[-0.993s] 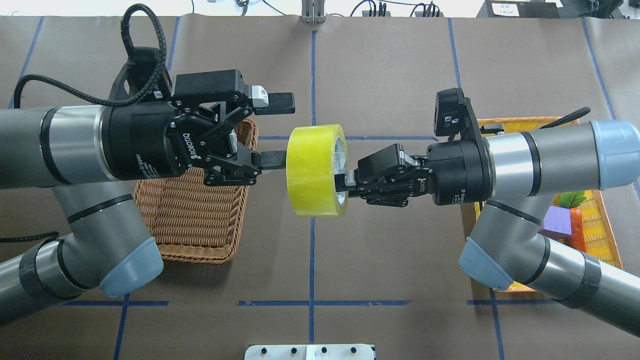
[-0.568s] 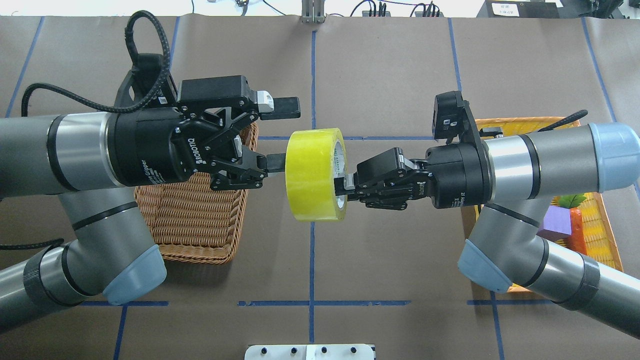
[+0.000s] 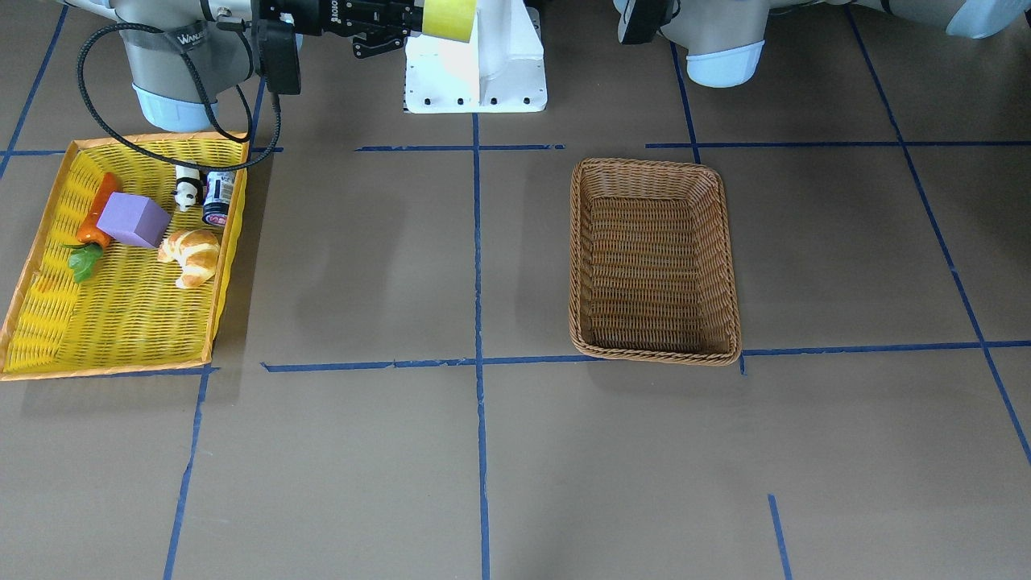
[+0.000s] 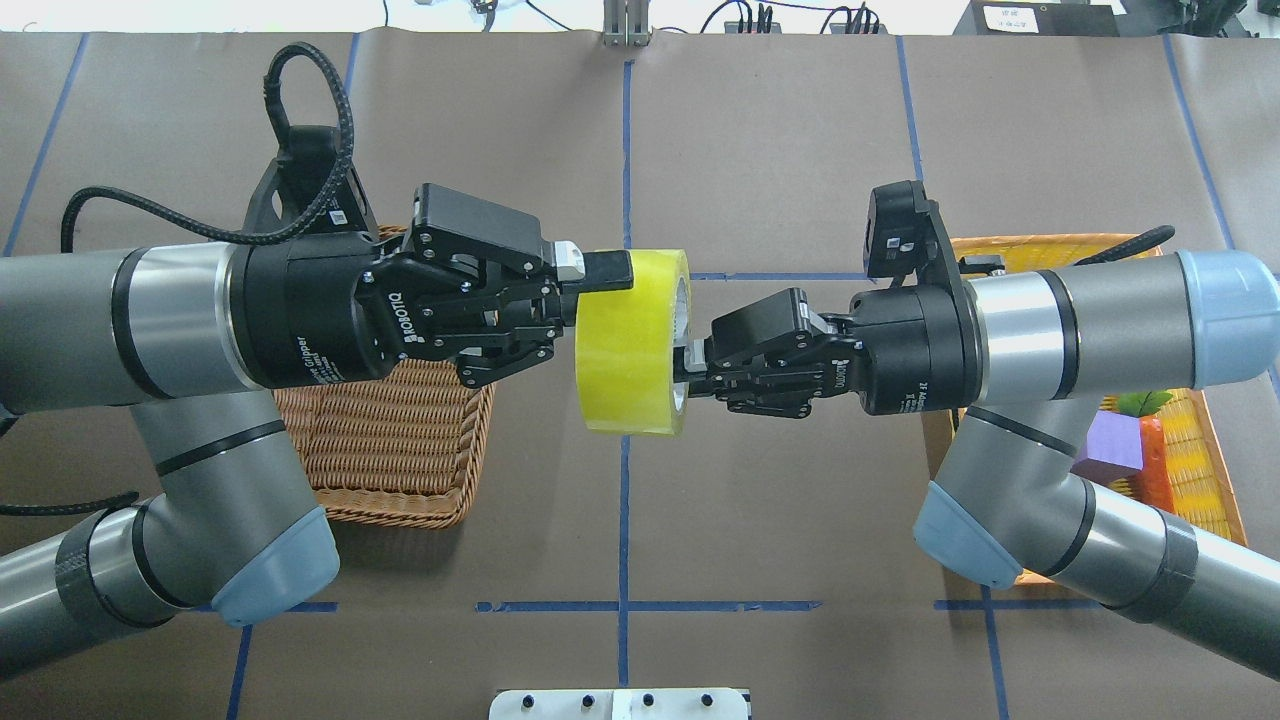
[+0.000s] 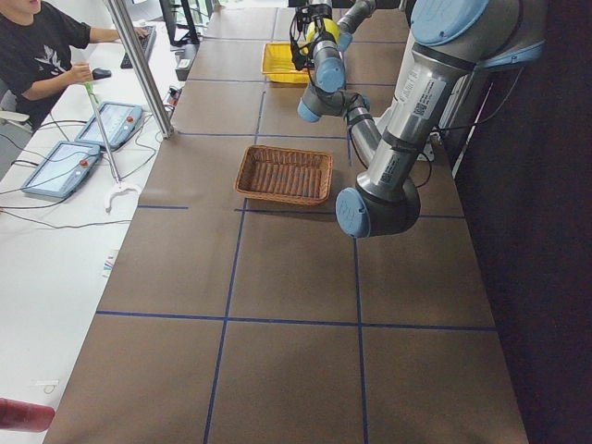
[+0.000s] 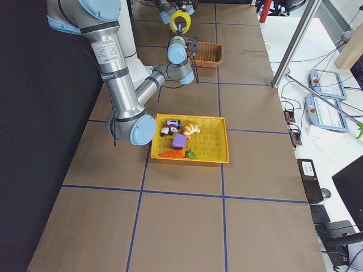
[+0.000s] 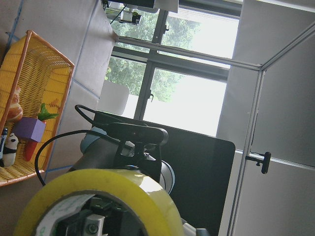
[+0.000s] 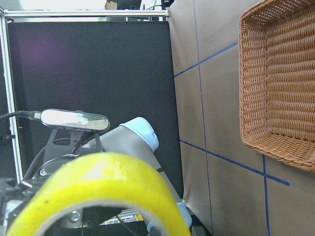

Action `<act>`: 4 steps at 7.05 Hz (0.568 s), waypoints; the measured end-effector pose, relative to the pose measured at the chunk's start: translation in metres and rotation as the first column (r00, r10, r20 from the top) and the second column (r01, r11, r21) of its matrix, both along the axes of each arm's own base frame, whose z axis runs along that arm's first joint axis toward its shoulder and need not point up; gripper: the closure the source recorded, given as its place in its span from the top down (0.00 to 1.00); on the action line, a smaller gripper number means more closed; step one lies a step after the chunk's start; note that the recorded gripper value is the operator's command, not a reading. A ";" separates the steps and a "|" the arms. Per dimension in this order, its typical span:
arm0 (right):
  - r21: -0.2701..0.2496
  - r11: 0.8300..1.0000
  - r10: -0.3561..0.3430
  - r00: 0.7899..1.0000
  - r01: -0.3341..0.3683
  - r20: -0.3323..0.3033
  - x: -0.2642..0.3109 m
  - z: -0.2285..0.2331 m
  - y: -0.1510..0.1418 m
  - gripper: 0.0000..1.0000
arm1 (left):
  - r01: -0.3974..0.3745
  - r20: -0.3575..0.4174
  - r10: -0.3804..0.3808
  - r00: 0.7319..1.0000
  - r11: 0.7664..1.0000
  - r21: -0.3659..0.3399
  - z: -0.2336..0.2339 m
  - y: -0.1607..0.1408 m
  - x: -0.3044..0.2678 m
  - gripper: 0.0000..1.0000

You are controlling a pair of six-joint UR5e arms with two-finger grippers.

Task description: Move tape to another basket

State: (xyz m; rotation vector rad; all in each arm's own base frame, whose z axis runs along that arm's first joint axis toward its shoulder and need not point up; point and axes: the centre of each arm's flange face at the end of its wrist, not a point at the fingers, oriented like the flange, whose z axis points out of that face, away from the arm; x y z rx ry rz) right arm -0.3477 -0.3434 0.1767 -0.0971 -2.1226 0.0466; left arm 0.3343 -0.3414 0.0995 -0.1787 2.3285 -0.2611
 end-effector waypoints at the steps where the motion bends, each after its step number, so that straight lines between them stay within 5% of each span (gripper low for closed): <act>1: -0.019 1.000 0.000 1.000 0.000 0.007 0.000 -0.001 0.000 1.00 | 0.006 -0.005 -0.006 1.000 1.000 -0.008 0.000 0.000 -0.001 0.00; 4: -0.033 0.999 0.003 1.000 -0.002 0.024 0.002 -0.002 0.000 1.00 | 0.008 -0.015 -0.008 1.000 1.000 -0.010 -0.001 0.003 -0.006 0.00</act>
